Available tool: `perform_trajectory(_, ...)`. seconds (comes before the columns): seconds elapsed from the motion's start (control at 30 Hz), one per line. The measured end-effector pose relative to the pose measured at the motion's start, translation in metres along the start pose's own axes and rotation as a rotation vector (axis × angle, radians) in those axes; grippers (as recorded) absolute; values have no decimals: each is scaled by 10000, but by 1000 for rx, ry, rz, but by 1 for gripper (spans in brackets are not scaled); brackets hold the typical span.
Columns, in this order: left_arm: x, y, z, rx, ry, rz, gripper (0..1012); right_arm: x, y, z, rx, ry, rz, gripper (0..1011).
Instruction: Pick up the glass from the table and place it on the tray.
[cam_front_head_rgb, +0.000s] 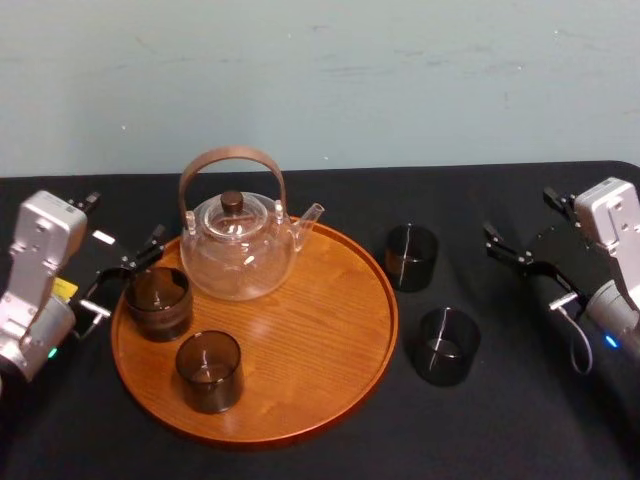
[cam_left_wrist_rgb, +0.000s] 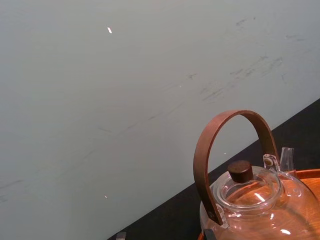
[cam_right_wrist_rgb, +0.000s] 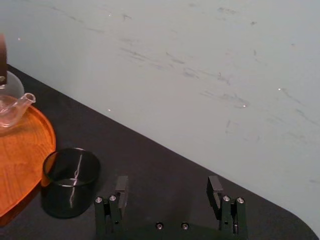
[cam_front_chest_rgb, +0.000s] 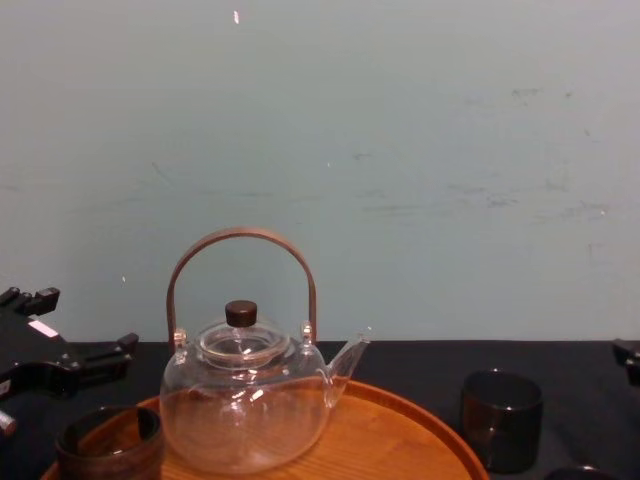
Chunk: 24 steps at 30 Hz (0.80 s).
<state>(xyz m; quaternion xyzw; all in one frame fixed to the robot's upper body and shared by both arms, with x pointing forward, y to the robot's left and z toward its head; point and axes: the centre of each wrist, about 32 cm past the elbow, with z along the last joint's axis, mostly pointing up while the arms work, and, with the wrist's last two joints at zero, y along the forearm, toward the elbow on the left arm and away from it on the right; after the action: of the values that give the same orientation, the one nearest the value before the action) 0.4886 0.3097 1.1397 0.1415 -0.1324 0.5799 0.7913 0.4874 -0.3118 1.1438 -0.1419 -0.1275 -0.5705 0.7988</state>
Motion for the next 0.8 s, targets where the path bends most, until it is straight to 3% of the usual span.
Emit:
perform_trajectory(0.1,0,0,0,0,0,0,1001,20,-37,28,-9,11,24,1002)
perform_trajectory(0.4,0,0,0,0,0,0,1001,157,-387,156,-42,42,115,1002)
perform_trajectory(0.8,0,0,0,0,0,0,1001,189,-538,181,-52,57,141,1002)
